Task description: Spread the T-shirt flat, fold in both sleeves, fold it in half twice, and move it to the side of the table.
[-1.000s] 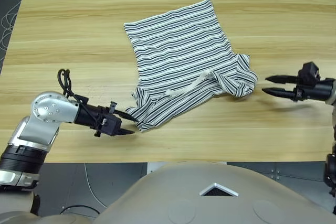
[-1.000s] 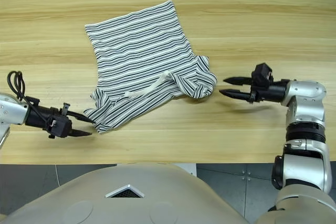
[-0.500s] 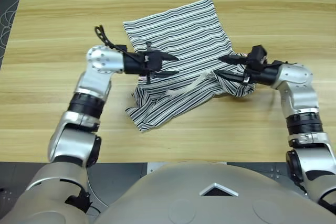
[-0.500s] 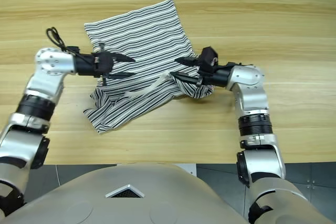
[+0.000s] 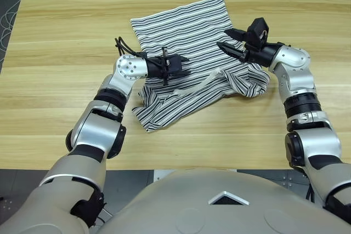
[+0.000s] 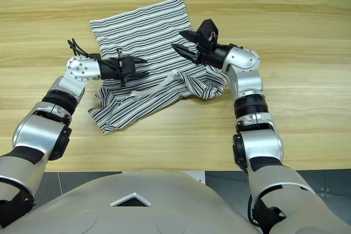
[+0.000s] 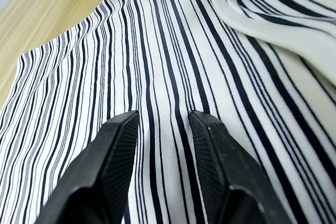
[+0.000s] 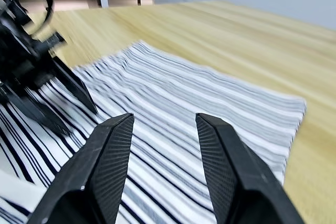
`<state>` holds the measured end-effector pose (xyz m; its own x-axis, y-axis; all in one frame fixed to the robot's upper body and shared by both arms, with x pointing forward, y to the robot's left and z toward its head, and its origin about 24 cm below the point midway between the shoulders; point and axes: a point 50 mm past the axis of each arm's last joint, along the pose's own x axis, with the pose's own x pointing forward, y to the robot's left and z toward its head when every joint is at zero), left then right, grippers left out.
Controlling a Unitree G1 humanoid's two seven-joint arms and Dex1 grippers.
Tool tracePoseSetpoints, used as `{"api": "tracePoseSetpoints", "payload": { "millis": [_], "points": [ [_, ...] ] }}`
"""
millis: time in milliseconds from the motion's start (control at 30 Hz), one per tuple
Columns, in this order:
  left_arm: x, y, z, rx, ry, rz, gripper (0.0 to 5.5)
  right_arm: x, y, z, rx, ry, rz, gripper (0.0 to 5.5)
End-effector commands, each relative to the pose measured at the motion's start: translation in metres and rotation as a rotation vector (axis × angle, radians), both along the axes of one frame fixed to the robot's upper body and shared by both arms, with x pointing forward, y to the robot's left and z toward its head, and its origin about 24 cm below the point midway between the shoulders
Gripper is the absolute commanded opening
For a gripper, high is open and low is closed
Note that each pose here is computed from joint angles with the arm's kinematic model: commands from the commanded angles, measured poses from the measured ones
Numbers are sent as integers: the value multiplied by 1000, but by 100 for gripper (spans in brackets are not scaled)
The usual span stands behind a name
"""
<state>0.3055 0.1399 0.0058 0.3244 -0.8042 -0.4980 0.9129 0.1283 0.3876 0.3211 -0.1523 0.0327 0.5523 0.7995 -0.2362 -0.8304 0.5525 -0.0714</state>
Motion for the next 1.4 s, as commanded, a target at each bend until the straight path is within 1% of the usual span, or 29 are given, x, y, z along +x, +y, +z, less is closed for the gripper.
{"api": "tracePoseSetpoints", "payload": {
  "millis": [33,167,300,400,533,700,767,900,1000,1100,1200,1267,1333,1400],
  "points": [
    [-10,8,-15,62,72,-9,183,2,-4,-9,-122,-14,16,218],
    [-9,8,-13,52,71,-10,183,-10,-1,-22,-187,1,120,218],
    [-9,8,-12,46,71,-8,183,-22,0,-28,-190,14,217,218],
    [-7,9,-11,48,69,4,183,-35,1,-29,-151,34,312,218],
    [-5,8,-10,51,70,16,183,-54,-8,-21,-74,67,406,218],
    [-2,8,-9,58,63,26,183,-82,-35,-22,-154,203,531,218],
    [-1,9,-8,62,60,32,183,-93,-49,-27,-231,273,559,218],
    [0,10,-7,63,57,42,183,-99,-74,-34,-347,362,497,218],
    [0,11,-8,69,55,45,183,-101,-89,-40,-394,418,427,218],
    [0,15,-8,84,50,53,183,-112,-118,-44,-468,507,367,218],
    [1,18,-8,96,47,60,183,-117,-139,-35,-475,549,334,218],
    [2,20,-7,101,48,69,183,-127,-151,-25,-453,578,361,218],
    [2,22,-8,110,47,75,183,-136,-156,-14,-386,607,405,218],
    [3,24,-7,120,50,84,183,-149,-161,-9,-361,647,443,218]
  ]
}}
